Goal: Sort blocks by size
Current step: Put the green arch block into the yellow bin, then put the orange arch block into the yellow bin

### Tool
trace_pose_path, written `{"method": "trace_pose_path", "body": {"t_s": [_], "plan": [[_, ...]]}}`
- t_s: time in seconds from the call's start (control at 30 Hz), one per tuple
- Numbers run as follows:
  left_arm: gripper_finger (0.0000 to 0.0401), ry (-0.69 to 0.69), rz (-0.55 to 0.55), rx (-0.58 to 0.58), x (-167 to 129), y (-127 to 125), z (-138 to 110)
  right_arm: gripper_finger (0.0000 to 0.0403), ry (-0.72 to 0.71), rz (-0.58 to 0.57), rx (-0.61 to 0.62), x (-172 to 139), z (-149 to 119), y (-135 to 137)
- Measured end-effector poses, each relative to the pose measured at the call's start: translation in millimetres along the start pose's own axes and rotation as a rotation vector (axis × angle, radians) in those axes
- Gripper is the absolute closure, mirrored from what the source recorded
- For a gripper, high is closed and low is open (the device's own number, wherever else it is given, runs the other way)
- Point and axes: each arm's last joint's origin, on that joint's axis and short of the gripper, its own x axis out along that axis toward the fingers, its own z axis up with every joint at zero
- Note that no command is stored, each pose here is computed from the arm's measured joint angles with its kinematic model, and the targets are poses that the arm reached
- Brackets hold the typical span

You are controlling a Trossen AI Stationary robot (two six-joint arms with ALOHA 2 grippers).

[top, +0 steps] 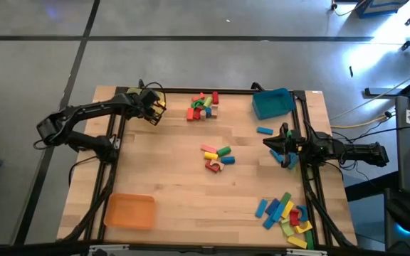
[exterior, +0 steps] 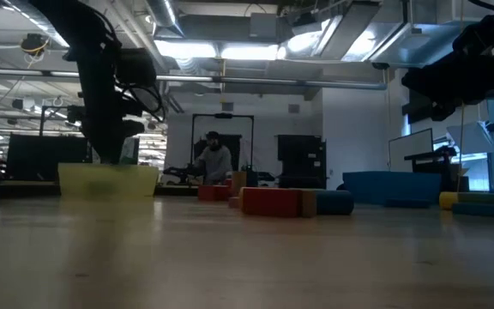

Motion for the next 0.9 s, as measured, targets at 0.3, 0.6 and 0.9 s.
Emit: {"method": "trace_pose_path", "body": {"t_s": [0.3,0.6,0.9], "plan": [[0.0181,-0.021,-0.044,0.018,-6.3,-0.4,2.4,0.0357,0.0,0.0,0.002,0.0,0.0,0.0],[0.0178,-0.3,-0.226,0.023,-68.8,-12.1,18.1,0.0357,0.0,0.0,0.002,0.0,0.0,0.0],[0.0178,-0.645,-0.553,0.172,-117.6,-62.3,16.6,0.0357,-0.001,0.0,0.002,0.0,0.0,0.0]]}}
